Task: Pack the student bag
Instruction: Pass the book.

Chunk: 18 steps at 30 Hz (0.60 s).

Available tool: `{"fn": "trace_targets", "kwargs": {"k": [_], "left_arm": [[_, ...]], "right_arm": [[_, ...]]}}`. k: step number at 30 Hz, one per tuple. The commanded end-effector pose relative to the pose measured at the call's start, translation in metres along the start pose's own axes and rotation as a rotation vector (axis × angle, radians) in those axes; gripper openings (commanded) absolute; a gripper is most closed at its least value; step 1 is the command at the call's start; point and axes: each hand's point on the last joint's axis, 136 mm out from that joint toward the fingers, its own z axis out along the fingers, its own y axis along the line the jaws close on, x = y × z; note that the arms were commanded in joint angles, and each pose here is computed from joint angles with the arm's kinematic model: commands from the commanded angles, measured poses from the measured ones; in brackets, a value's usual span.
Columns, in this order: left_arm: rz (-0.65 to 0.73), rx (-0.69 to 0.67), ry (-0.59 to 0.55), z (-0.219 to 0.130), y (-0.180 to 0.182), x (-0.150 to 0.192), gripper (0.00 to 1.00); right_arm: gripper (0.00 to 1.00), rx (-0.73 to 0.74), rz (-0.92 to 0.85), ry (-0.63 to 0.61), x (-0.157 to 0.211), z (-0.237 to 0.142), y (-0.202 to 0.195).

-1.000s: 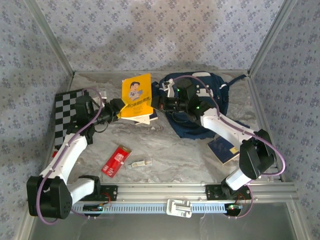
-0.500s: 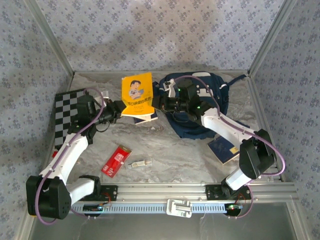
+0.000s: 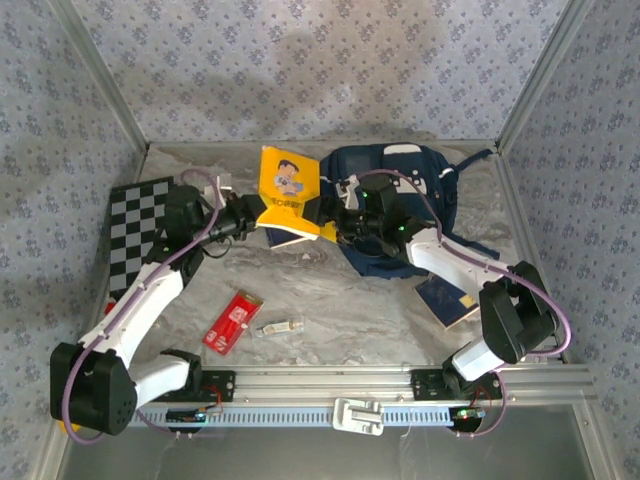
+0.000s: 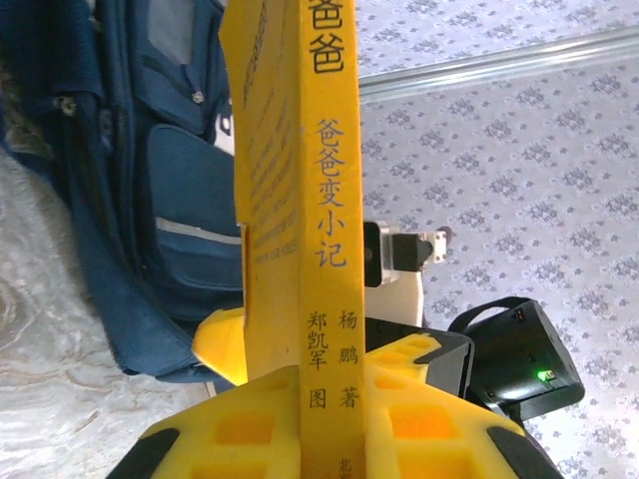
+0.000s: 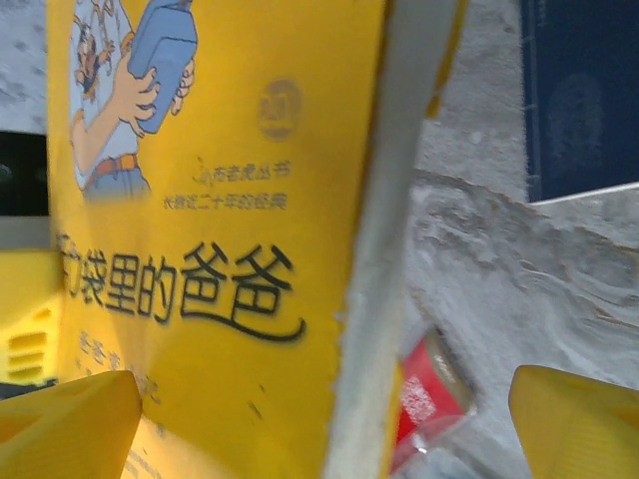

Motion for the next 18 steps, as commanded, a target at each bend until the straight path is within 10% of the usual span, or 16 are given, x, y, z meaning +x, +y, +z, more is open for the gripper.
{"fn": "trace_targets", "kwargs": {"k": [1, 8, 18], "left_arm": [[0.138, 0.148, -0.036, 0.000, -0.058, -0.009, 0.00], [0.149, 0.055, -0.047, 0.004, -0.035, -0.010, 0.00], [0.170, -0.006, -0.037, 0.006, -0.018, -0.005, 0.00]], "right_arm": [[0.97, -0.164, -0.014, -0.020, -0.008, -0.007, 0.041], [0.89, -0.244, -0.028, -0.065, -0.017, -0.027, 0.063], [0.50, -0.178, -0.059, -0.092, -0.022, -0.035, 0.050]]}}
